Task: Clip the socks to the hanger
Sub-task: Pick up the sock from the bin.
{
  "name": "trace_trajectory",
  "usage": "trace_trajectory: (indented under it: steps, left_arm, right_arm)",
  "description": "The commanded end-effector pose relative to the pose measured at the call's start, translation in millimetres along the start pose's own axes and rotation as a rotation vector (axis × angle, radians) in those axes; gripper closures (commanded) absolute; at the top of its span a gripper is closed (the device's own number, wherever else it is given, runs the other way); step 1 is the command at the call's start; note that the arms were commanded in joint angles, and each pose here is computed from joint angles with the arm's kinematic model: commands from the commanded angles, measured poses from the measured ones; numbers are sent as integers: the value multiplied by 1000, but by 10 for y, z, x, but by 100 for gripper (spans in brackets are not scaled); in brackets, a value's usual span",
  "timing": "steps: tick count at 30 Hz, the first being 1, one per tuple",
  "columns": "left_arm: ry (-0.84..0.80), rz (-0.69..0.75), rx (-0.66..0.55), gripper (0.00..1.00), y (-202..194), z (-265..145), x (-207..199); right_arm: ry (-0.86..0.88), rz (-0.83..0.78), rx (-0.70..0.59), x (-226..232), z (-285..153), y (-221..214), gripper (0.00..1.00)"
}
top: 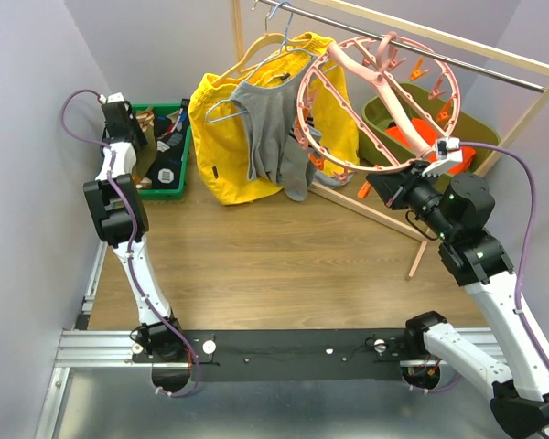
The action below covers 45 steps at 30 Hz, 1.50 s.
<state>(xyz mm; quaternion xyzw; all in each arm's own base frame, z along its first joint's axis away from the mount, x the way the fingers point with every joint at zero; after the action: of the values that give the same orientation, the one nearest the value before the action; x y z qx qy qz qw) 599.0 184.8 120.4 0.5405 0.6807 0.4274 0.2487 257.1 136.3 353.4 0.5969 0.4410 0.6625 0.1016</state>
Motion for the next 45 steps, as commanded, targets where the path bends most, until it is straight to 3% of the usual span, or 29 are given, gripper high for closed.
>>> trace_trajectory:
  steps: [1, 2, 4, 5, 8, 9, 10, 17, 21, 28, 34, 37, 45]
  left_arm:
    - [-24, 21, -16, 61, 66, -26, 57]
    - [-24, 30, -20, 62, 80, -30, 63]
    - [-13, 46, -22, 79, 90, -49, 97]
    - [-15, 47, -15, 80, 52, -42, 97]
    - [-12, 45, 1, 79, -31, -21, 118]
    - [-8, 44, 3, 68, -43, -14, 123]
    - [-6, 45, 11, 66, -83, 6, 130]
    - [22, 57, 71, 67, -255, 109, 189]
    - [42, 66, 39, 99, -100, 9, 240]
    - [98, 62, -105, 100, 593, -669, 395]
    - [58, 65, -179, 100, 847, -1248, 240]
    - [8, 85, -155, 100, 687, -1377, 31]
    - [-96, 90, 85, 100, -393, -1384, -445]
  right_arm:
    - [-4, 5, 28, -53, 11, -89, 96]
    - [-4, 7, 30, -54, 13, -97, 96]
    - [-4, 8, 30, -53, 13, -97, 96]
    - [-3, 9, 29, -49, 9, -95, 96]
    - [1, 7, 28, -43, 5, -92, 96]
    - [-3, 6, 27, -51, 5, -89, 96]
    - [-2, 5, 28, -46, 3, -90, 96]
    - [-4, 7, 32, -63, 26, -107, 96]
    - [1, 8, 34, -57, 35, -110, 96]
    - [2, 4, 35, -68, 19, -125, 96]
    - [18, 7, 28, -43, -17, -124, 96]
    - [24, 9, 28, -35, -40, -132, 96]
    - [30, 11, 29, -32, -54, -143, 96]
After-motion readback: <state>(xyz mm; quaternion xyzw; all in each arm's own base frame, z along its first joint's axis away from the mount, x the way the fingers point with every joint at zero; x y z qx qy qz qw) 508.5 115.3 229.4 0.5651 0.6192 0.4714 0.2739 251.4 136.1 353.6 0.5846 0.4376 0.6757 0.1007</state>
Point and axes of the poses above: each gripper's point midway between its finger pads, its own z axis out along the fingers, its own x axis along the line the jaws close on, y = z × x, the point moved 2 cm from there along -z, back along the fingers, and after that the axes turned 14 degrees about z, right-handed, at the moved point
